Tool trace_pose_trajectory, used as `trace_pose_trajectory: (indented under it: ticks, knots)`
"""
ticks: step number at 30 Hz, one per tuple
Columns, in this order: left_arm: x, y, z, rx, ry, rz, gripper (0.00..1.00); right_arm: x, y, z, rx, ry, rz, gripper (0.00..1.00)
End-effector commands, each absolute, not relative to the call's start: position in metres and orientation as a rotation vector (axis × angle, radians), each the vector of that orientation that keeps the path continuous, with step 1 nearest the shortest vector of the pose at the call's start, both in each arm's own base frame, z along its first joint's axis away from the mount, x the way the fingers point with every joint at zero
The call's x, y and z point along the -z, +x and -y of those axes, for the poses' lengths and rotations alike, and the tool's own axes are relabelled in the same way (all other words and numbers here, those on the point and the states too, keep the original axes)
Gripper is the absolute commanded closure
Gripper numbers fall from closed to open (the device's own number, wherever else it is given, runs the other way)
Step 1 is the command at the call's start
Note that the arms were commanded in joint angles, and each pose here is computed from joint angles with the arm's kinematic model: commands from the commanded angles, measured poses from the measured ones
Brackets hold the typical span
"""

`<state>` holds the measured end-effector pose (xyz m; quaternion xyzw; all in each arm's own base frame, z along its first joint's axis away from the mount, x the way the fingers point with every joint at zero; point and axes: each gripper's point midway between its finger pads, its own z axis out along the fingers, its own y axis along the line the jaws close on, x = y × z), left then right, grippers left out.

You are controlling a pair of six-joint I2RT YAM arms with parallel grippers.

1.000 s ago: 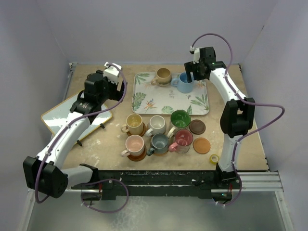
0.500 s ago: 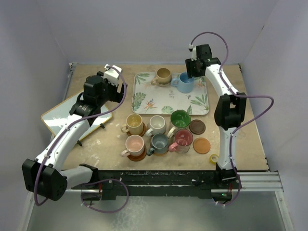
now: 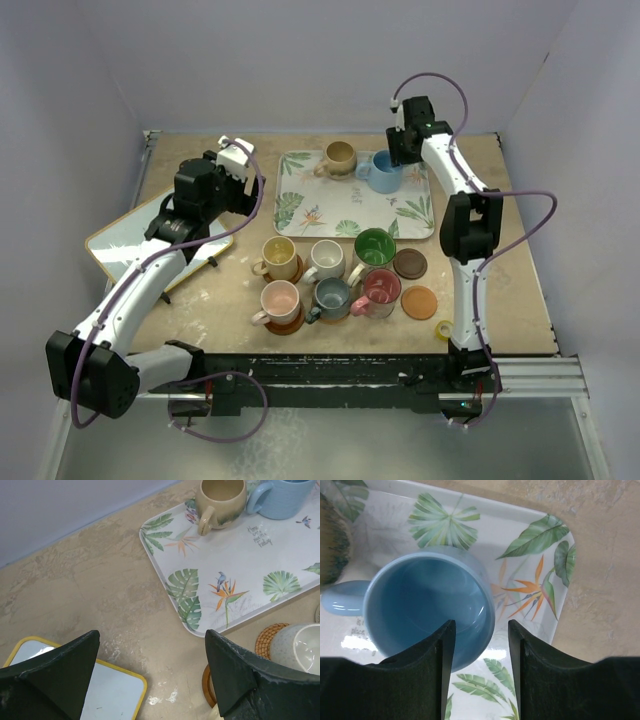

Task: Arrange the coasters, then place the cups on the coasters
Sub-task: Pick up the cup from the tray.

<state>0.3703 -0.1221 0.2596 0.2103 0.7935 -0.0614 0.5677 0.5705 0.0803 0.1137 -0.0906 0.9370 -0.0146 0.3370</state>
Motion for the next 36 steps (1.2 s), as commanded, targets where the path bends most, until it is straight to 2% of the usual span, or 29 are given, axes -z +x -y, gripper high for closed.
trace_pose_trajectory:
  ticks: [1, 25, 36]
  knots:
    - [-0.284, 0.371, 0.124, 0.158, 0.496, -1.774, 0.18, -0.128, 0.576, -0.078, 0.072, -0.218, -2.419, 0.52]
    - [-0.281, 0.371, 0.126, 0.171, 0.502, -1.779, 0.18, -0.103, 0.581, -0.082, 0.051, -0.240, -2.473, 0.69]
    - [-0.283, 0.371, 0.126, 0.172, 0.502, -1.775, 0.18, -0.122, 0.584, -0.076, 0.069, -0.233, -2.442, 0.91]
